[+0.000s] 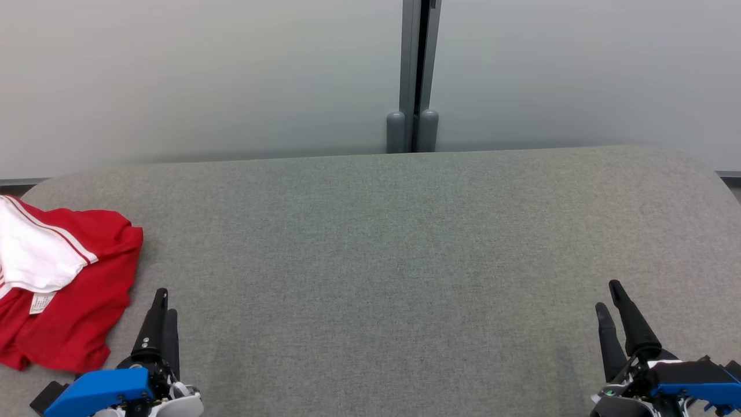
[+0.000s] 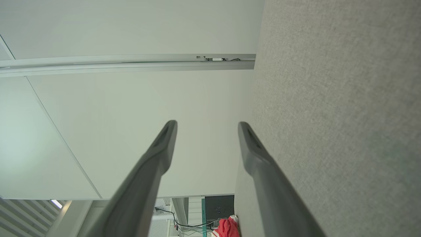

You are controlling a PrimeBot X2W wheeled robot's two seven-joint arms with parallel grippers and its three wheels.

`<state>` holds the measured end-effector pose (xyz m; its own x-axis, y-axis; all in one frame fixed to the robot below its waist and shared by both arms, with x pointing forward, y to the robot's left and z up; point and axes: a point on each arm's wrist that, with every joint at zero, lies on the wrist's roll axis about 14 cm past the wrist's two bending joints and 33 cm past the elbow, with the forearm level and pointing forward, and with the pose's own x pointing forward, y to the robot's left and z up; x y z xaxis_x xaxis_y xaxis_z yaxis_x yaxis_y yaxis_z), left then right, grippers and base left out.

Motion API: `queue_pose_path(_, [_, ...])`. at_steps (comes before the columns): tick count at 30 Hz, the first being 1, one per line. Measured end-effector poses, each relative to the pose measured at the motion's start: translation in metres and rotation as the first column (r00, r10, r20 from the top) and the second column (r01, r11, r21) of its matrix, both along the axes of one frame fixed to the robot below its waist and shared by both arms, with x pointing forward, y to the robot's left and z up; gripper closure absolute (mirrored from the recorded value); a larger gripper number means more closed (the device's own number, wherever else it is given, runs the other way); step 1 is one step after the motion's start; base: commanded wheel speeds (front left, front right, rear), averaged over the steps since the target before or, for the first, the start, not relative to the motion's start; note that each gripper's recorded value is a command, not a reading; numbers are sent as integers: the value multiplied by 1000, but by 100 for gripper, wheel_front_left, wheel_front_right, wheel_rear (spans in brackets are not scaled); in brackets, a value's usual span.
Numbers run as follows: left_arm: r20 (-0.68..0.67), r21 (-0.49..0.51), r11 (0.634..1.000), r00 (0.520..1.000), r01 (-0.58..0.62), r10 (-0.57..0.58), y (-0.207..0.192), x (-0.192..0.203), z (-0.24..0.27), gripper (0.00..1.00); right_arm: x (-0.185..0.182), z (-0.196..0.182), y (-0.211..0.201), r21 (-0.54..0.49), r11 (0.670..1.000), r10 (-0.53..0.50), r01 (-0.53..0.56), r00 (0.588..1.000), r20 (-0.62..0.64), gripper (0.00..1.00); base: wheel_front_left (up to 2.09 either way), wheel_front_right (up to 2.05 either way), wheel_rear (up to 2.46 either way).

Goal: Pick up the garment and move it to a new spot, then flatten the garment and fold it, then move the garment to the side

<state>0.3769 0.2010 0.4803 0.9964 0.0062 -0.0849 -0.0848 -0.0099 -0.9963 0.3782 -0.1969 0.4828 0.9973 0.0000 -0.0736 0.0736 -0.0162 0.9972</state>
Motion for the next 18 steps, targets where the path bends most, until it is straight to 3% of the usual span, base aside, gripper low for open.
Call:
queue_pose_path(9, [-9,60,998,1000,-10,11,-2,-2,-2,0,-2,-6,3,-39,999,-11,11,1000,-19,0,0,0,0])
queue_pose_path(18, [3,191,981,1000,-18,18,-1,1,3,0,0,-1,6,-175,985,-4,2,1000,-9,0,0,0,0])
